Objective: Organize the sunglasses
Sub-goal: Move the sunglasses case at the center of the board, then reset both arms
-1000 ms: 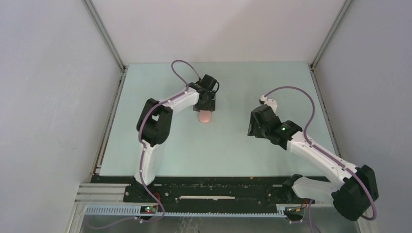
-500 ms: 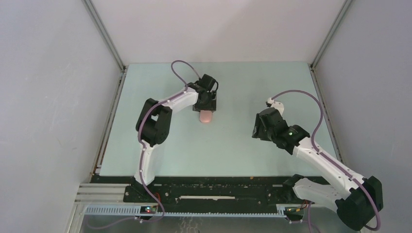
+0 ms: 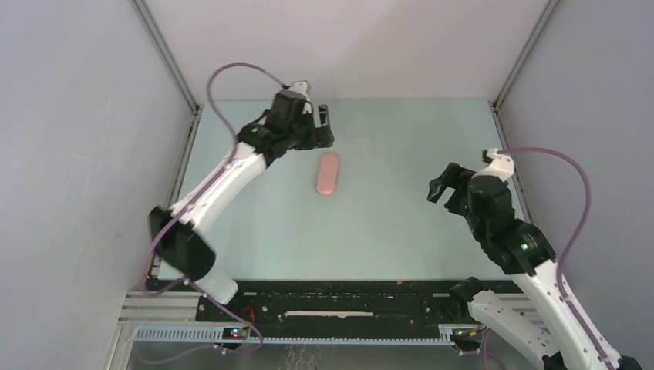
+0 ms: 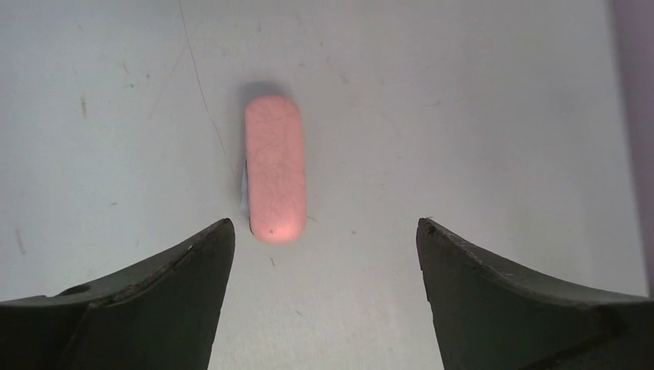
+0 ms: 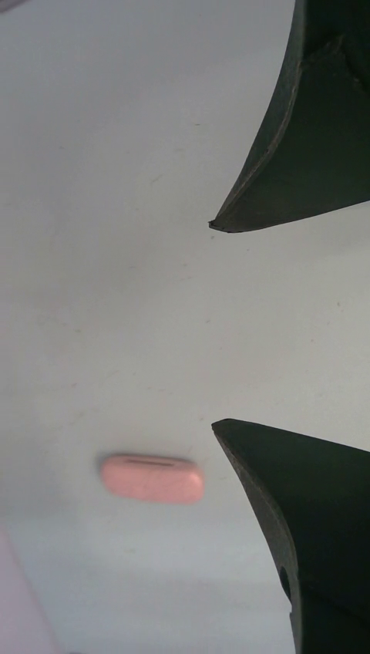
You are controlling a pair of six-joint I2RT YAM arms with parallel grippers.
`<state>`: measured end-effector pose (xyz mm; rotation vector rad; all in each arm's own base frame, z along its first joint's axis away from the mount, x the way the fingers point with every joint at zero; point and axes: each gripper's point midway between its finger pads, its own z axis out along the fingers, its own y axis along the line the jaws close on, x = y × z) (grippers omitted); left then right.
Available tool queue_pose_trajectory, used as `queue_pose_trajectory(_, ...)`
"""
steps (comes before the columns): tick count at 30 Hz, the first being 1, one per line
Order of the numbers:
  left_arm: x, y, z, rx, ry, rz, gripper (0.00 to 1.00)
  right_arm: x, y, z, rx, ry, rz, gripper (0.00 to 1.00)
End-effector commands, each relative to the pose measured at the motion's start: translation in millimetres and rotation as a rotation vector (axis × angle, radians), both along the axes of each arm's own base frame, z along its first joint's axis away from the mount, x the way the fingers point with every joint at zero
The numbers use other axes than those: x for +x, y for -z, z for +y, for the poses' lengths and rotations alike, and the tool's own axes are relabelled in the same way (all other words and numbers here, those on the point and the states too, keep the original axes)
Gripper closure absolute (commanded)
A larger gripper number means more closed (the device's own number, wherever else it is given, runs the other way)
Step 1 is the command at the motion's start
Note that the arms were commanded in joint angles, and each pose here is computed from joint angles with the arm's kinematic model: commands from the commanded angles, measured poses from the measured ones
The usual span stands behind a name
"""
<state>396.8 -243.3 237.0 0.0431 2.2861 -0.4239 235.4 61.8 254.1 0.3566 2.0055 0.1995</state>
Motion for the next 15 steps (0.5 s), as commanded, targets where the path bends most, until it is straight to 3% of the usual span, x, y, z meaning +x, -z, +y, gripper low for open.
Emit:
queue_pose_trajectory(1,-51,-43,29,-0.049,0.046,-0.117,0.09,-12,-25,-18,-0.027,0.022,-0.084,0.00)
queue_pose_trajectory(8,-115,-43,93,-0.067,-0.060,-0.273,0.10,-22,-22,-32,-0.051,0.059,-0.089,0.00)
queue_pose_trajectory(15,-148,-29,116,-0.112,-0.093,-0.322,0.10,-12,-15,-11,0.007,-0.010,-0.096,0.00)
